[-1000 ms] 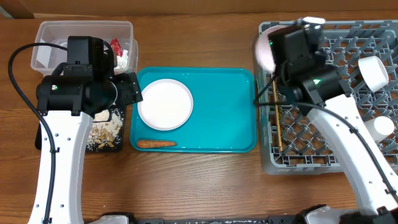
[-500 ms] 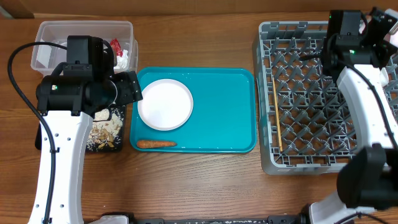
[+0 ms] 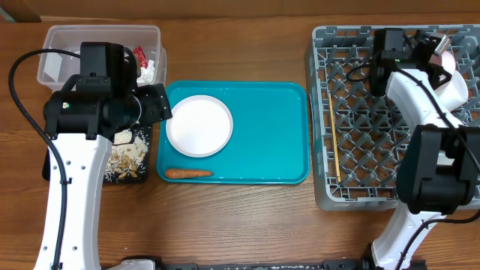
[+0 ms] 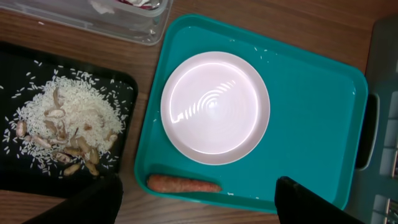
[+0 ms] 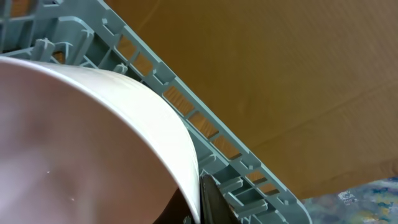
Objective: Sort waste into correct bins and load items into the dishwasher
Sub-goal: 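Carry the pink bowl with the right gripper into the dish rack and release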
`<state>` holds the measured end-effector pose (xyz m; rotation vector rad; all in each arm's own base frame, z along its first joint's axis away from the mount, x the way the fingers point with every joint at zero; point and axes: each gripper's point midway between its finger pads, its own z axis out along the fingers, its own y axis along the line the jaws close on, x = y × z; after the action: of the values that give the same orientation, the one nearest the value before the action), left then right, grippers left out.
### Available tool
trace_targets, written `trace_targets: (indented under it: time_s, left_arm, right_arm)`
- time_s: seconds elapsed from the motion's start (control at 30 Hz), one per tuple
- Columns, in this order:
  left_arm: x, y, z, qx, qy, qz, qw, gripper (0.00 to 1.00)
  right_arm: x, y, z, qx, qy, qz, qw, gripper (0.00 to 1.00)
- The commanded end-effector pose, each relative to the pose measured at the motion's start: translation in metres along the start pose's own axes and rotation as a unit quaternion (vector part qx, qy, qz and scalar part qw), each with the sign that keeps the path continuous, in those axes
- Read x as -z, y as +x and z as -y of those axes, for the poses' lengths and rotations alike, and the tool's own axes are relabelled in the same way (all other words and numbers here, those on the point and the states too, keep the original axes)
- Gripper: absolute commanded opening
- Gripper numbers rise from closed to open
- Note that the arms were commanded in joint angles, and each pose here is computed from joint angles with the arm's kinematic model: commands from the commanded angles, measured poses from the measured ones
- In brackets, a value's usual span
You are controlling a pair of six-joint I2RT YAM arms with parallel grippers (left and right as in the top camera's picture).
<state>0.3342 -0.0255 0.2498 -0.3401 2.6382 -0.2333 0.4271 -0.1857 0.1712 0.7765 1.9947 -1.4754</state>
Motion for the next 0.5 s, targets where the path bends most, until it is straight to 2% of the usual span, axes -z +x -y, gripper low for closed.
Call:
trace_targets:
  time_s: [0.0, 0.2, 0.47]
  left_arm:
    - [0.005, -0.005, -0.001, 0.005, -0.004, 0.012, 1.000, 0.80]
    - [0.005, -0.005, -0.001, 0.005, -0.004, 0.012, 1.000, 0.80]
    - [0.005, -0.004, -0.002, 0.005, -0.005, 0.010, 1.000, 0.80]
  right_arm:
    - [0.007, 0.020, -0.017, 0.000, -0.025, -0.012, 1.000, 0.04]
    - [0.022, 0.031, -0.038, 0.018, -0.083, -0.031, 0.996, 0.04]
    - [0.039, 0.041, -0.042, 0.039, -0.093, -0.034, 0.994, 0.06]
